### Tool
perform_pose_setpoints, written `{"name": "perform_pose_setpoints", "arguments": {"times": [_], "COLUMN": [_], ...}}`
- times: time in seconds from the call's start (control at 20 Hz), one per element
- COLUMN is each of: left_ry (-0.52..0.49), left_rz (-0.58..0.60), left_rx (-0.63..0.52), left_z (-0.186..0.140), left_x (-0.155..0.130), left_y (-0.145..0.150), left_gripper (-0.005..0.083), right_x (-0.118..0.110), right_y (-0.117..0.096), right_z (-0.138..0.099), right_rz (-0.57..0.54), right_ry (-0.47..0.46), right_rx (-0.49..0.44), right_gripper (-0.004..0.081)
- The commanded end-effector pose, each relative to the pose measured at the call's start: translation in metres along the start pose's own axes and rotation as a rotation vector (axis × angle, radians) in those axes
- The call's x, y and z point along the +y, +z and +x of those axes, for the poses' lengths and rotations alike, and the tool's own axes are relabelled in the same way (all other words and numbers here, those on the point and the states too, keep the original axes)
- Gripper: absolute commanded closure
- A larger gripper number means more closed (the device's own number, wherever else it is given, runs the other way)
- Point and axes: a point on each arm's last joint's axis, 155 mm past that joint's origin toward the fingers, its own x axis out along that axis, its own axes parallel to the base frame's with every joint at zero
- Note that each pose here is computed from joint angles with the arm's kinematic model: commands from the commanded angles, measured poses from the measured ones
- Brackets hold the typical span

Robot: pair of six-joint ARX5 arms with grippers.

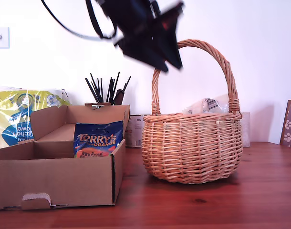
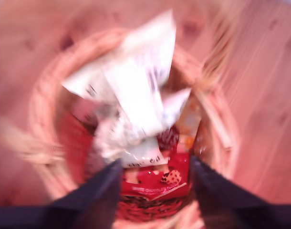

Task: Move the bags of Easter eggs from the cardboard box on the left into the woven basket on the right side.

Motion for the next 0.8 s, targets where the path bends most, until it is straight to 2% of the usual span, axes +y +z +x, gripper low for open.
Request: {"name": "perform_pose_setpoints", "arguments": {"times": [0.0, 0.05, 0.25, 0.55, 0.75], "left_ry": [-0.001, 0.010, 0.076, 0.173, 0.208], "left_rz": [-0.008, -0.013, -0.053, -0.159, -0.236], "left_rx": [0.064, 0.053, -0.007, -0.124, -0.128], "left_z": [0.008, 0.002, -0.023, -0.066, -0.083], "left_x": [0.003, 0.007, 0.034, 0.084, 0.107], "left_y": [-0.033, -0.037, -0.067, -0.132, -0.162], "left_gripper": [0.0770, 0.0798, 0.0797, 0.0797, 0.0797], "right_x": [0.001, 0.001, 0.001, 0.000, 0.000], "right_y": [0.001, 0.001, 0.001, 0.001, 0.000], "right_z": [0.000, 0.000, 0.000, 0.000, 0.000], "right_rz": [-0.002, -0.001, -0.001, 0.000, 0.000], "right_ry": [0.003, 0.003, 0.003, 0.002, 0.002], "right_rx": [-0.004, -0.004, -0.003, -0.001, -0.001], "right_gripper": [0.0782, 0.0782, 0.0782, 0.0782, 0.0782]}}
